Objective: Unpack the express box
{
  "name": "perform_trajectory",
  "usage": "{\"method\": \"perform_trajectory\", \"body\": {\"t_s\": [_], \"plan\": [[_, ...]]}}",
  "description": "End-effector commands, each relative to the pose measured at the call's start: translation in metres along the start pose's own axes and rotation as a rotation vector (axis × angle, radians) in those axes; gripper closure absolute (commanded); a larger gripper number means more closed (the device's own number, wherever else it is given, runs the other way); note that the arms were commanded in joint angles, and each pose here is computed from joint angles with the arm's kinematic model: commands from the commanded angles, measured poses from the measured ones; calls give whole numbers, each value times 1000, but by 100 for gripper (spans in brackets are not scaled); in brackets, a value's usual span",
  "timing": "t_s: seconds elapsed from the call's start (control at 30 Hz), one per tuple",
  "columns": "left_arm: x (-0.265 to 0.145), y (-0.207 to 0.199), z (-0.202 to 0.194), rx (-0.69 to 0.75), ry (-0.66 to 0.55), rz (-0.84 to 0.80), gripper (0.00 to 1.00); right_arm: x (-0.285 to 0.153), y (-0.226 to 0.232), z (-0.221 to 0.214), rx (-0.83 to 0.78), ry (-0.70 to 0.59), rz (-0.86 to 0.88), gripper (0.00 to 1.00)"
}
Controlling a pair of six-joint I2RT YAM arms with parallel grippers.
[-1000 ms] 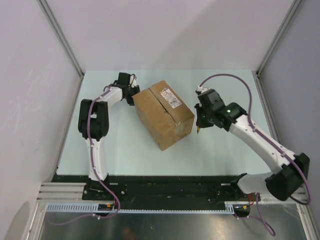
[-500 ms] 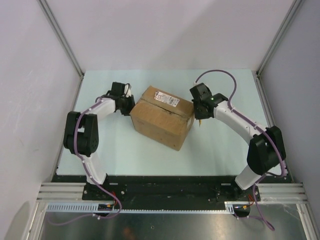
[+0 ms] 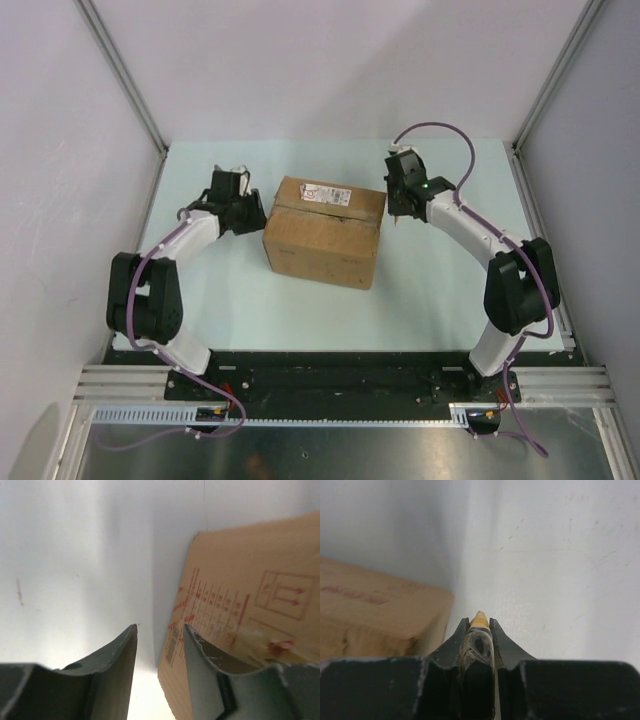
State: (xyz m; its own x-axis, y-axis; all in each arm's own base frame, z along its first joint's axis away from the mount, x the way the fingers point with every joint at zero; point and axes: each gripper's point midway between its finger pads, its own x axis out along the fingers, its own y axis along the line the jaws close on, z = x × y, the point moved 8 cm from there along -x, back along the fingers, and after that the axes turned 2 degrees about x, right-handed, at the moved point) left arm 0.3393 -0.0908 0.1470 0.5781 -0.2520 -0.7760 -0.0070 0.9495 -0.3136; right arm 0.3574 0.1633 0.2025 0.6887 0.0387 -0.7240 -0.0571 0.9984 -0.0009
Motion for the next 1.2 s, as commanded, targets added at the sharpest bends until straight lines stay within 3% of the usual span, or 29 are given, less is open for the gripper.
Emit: {"method": "perform_trajectory", "body": {"t_s": [0.0,0.13,0.23,0.3,0.47,0.63,0.7,0.8,0.97,1.17], "plan": [[-49,-13,52,23,-265,37,50,-28,-25,47,108,-185,-30,100],[-92,-31,85,64,-424,2,39,-52,-38,62,162,-271,-50,100],[-119,-63,104,191,-482,-180,30,-72,-45,65,208,-301,-65,100],[-126,-97,101,314,-428,-414,28,-86,-48,66,244,-326,-48,100],[-124,-173,81,501,-347,-671,28,-113,-47,59,333,-354,40,100],[-103,-245,45,574,-159,-922,41,-132,-53,39,413,-366,65,100],[-91,-265,24,604,-90,-965,45,-136,-58,34,430,-371,45,100],[-81,-278,9,621,-79,-928,45,-141,-64,22,449,-363,31,100],[-68,-279,15,566,-114,-818,47,-149,-67,8,488,-367,59,100],[-68,-290,28,542,-141,-827,52,-160,-55,9,581,-436,200,100]]}}
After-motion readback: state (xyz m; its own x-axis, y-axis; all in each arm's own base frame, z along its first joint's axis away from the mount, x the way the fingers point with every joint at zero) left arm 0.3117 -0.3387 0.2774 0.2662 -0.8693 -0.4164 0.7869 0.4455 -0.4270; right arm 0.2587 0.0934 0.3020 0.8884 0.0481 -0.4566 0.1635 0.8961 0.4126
